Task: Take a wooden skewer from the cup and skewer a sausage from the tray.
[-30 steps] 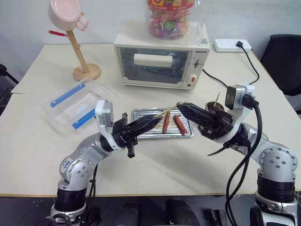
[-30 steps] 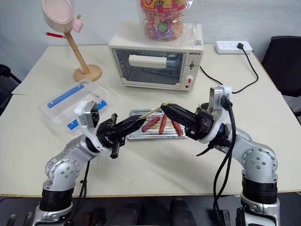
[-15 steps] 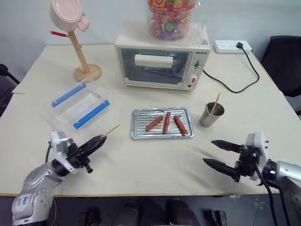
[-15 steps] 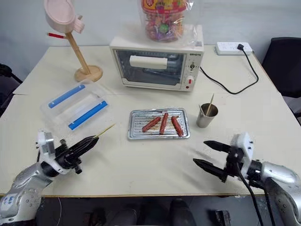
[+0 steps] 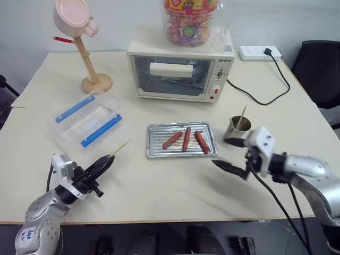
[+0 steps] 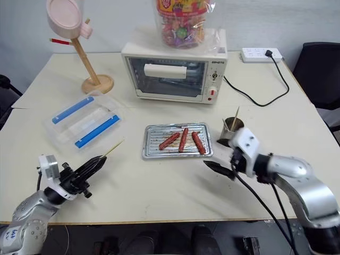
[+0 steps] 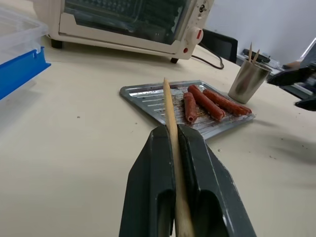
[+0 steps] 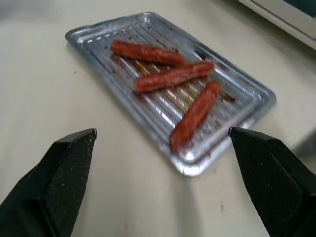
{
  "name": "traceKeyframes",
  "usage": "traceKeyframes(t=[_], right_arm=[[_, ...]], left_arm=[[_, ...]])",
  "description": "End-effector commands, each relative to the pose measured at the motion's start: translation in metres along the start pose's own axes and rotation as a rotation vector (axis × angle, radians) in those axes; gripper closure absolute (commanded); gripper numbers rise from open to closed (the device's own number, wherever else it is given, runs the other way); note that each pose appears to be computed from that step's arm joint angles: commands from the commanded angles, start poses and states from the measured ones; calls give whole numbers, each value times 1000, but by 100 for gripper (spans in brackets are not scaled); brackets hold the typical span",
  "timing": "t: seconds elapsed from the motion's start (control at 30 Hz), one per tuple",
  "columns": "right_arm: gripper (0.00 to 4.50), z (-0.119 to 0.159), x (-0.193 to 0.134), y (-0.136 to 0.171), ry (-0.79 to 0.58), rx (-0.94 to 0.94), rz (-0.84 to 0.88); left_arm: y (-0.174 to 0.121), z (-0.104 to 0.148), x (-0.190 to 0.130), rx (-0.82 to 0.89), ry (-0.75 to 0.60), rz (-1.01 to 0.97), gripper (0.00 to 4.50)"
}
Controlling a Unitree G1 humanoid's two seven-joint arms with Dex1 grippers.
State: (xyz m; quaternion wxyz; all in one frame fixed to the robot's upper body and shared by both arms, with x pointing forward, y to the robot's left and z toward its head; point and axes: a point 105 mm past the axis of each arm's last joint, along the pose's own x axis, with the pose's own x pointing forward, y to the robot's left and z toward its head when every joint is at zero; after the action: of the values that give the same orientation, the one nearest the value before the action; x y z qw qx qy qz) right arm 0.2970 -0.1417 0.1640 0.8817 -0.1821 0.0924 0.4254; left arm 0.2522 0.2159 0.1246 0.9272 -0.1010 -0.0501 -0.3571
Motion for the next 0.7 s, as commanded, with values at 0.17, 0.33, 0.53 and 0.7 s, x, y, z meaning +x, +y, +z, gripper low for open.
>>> traceKeyframes(t=[0.17, 0.33, 0.53, 0.7], right_arm=[[3, 0, 40, -14, 143, -23, -144], [3, 0, 53, -16, 167, -32, -168], [91, -3, 58, -17, 191, -12, -168], [172, -5, 62, -19, 203, -10, -174]], left_arm=[[-13, 12, 5, 33, -33, -11, 450], [-15, 9, 3, 26, -15, 2, 450], [-14, 11, 5, 25, -28, 15, 450], [-14, 13, 7, 28, -31, 15, 450]])
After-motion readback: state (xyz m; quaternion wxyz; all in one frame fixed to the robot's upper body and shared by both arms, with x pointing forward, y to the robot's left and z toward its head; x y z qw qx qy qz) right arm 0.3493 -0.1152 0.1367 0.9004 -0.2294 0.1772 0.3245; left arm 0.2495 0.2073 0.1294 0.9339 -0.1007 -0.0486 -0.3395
